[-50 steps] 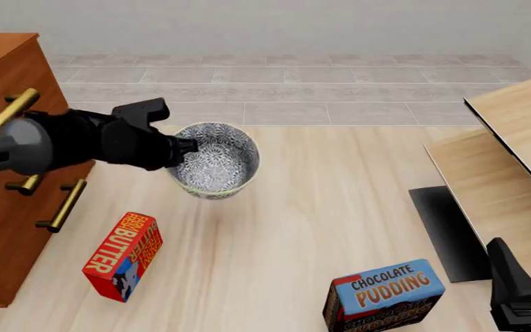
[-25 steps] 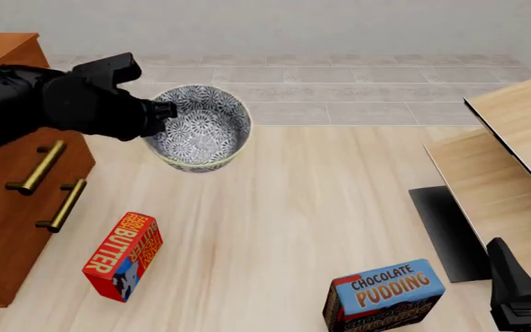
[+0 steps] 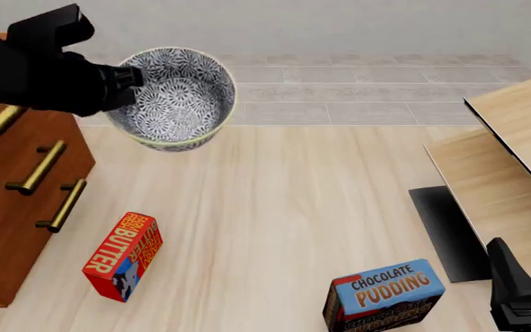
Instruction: Close the top drawer of the cabinet and put the bowl on top of it.
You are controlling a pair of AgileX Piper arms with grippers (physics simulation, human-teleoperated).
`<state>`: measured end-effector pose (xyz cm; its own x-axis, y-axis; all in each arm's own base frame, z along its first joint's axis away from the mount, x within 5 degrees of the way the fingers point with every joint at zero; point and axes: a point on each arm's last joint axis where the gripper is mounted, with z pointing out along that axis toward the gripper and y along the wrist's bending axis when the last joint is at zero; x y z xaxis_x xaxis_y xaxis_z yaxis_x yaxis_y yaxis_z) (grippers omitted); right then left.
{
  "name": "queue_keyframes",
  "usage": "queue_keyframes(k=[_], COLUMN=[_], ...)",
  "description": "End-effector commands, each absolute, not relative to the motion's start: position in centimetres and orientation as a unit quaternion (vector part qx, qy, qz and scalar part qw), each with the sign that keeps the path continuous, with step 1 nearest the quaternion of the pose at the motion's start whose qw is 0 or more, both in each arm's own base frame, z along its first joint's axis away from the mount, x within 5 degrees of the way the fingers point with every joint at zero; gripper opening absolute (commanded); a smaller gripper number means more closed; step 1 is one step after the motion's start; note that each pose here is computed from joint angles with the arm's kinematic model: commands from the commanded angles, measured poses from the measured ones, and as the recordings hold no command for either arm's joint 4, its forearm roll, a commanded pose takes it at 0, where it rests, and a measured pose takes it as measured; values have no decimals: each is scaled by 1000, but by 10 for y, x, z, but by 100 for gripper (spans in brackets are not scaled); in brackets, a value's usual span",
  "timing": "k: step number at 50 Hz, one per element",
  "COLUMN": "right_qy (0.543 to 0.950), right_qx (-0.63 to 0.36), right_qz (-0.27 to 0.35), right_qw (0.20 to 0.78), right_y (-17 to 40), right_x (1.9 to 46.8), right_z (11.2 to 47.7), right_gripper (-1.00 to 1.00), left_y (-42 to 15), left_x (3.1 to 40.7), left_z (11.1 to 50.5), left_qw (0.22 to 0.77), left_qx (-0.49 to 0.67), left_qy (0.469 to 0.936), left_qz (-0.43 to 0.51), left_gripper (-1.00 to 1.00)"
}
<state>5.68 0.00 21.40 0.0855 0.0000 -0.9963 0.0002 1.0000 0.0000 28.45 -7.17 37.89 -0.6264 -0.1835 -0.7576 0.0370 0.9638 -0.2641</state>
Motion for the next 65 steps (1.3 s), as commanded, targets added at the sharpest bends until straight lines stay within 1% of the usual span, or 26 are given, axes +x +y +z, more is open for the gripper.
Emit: queue_keyframes(k=[1,13,23,34,53,65], right_qy=[676,676,676,676,676,676], right_qx=[0,0,0,0,0,0], right_qz=[0,0,0,0,0,0], right_qw=[737,737,737,737,737,737], right_y=[0,0,0,0,0,0], right_x=[57,57,57,57,57,57], right_z=[214,214,214,214,214,214], right_gripper=[100,100,100,100,100,100], left_y=[-63,-50,-39,-31,-15,-7], left_x=[257,237,222,210,192,182], left_z=[407,424,452,473,497,504], left_qw=[451,463,480,494,510,517], left_qx=[-47,-56,-65,-78,-110,-129], left_qy=[881,875,866,858,846,840], left_qz=[-135,-129,-123,-120,-107,-100], left_gripper=[-100,-100,-100,-100,-100,-100])
